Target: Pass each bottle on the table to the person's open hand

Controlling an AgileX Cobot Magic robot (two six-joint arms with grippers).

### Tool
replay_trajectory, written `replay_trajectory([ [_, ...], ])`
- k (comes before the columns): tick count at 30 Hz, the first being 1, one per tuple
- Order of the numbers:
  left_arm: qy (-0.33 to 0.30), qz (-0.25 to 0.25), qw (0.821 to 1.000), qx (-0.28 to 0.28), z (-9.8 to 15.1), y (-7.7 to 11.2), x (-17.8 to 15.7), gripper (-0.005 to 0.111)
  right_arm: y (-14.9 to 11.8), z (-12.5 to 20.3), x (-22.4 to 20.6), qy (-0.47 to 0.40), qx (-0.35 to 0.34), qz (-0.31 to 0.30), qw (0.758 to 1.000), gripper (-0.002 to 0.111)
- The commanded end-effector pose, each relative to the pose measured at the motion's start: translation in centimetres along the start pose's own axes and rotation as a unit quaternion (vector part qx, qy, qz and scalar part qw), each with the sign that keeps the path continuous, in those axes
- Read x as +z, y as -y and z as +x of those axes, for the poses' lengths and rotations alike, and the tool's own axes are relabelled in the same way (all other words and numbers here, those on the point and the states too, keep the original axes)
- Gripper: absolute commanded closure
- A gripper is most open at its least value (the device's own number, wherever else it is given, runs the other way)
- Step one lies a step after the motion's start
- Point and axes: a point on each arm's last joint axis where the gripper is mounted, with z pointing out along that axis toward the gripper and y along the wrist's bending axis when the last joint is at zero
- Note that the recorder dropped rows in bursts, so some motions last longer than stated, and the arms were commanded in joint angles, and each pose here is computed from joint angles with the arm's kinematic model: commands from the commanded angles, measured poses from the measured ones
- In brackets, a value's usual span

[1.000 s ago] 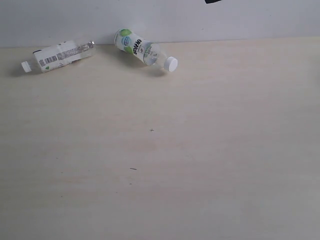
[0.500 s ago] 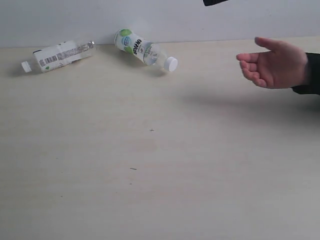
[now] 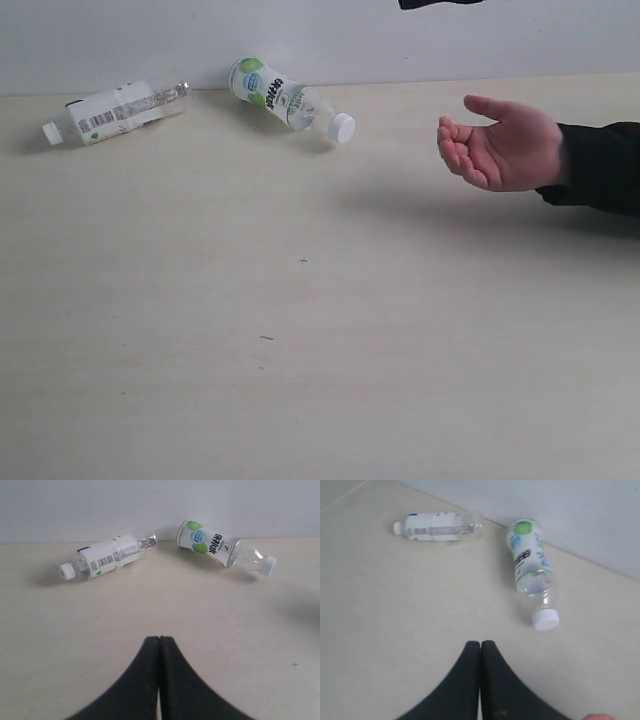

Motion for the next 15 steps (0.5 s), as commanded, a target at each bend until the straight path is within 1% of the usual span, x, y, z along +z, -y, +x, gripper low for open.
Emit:
replay_trajectory([
  [1,0.000,0.000,1.000,0.000,0.1,0.0,-0.1,0.107,2.0,-1.9,2.4,-0.001,0.008,0.020,1.000,0.108],
  [5,0.000,0.000,1.000,0.000,0.1,0.0,-0.1,0.107,4.2,-3.8,5.9,-0.013,-0.008,0.033,0.999,0.108],
  [7,0.000,0.000,1.000,0.000,0.1,0.0,-0.1,0.107,5.5,-5.0,7.7,-0.008,-0.030,0.044,0.999,0.108],
  [11,0.000,0.000,1.000,0.000,0.1,0.0,-0.1,0.107,7.4,-5.6,11.2,-0.026,-0.059,0.042,0.997,0.108],
  [15,0.000,0.000,1.000,0.000,0.1,0.0,-0.1,0.107,8.9,-5.2,15.0,-0.052,-0.074,0.019,0.996,0.108],
])
